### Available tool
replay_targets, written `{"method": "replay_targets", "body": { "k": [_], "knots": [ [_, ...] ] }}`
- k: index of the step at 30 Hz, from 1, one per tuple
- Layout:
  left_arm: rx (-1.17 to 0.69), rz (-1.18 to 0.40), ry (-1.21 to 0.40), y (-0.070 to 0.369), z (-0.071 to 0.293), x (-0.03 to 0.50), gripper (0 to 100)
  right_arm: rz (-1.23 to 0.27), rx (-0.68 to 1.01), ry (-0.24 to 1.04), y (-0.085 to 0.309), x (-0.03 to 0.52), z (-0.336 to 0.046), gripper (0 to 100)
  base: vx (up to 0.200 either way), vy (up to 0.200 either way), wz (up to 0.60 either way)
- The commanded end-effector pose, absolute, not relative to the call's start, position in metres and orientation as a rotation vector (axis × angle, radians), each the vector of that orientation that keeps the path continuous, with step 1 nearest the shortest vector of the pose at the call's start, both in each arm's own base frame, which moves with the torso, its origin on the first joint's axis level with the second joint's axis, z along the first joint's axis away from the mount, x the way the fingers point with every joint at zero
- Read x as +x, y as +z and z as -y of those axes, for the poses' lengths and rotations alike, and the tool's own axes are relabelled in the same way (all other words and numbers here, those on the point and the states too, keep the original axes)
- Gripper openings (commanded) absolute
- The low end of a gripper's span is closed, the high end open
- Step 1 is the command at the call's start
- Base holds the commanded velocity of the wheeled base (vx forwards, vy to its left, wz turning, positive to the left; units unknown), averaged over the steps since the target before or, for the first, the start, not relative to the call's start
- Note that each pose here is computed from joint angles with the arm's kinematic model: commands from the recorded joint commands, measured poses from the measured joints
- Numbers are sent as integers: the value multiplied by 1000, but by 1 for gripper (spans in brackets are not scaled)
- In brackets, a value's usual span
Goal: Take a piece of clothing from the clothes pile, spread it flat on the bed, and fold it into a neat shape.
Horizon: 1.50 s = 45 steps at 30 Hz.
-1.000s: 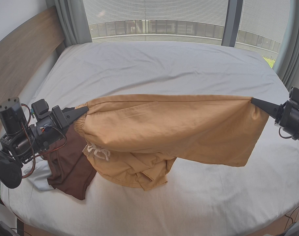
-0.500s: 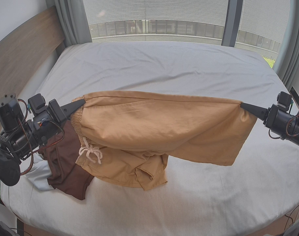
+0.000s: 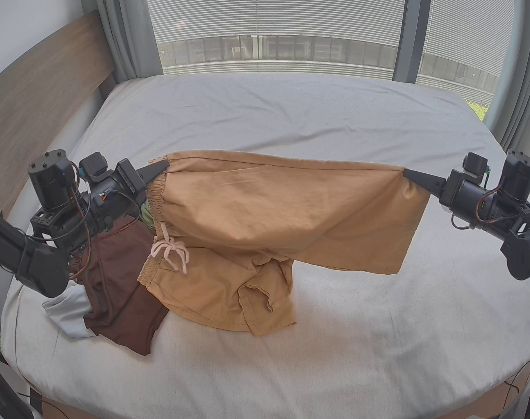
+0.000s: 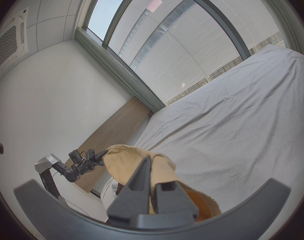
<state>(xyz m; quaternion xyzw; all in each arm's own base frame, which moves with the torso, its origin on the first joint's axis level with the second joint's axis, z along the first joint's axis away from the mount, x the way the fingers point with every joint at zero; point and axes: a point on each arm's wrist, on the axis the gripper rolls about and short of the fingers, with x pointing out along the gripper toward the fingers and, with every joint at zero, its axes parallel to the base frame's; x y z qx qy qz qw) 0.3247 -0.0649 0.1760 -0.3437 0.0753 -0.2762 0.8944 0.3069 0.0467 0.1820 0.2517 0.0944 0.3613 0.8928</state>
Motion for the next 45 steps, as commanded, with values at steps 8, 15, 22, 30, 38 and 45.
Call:
{"method": "replay_targets", "body": {
  "k": [8,15,22,30,38,45],
  "knots": [
    [-723,-183,-526,145,70,372,0,-229,540,727,153,367,-48,0,0,0,0],
    [-723,-182,-528,133,74,394,0,-220,575,722,147,387,-48,0,0,0,0],
    [-722,-163,-539,132,79,408,0,-206,574,694,140,401,-48,0,0,0,0],
    [-723,-180,-534,121,81,418,0,-199,573,699,138,410,-50,0,0,0,0],
    [-723,-168,-532,120,80,426,0,-199,575,694,132,418,-50,0,0,0,0],
    [-723,-173,-532,119,81,432,0,-215,589,690,123,424,-50,0,0,0,0]
  ]
}}
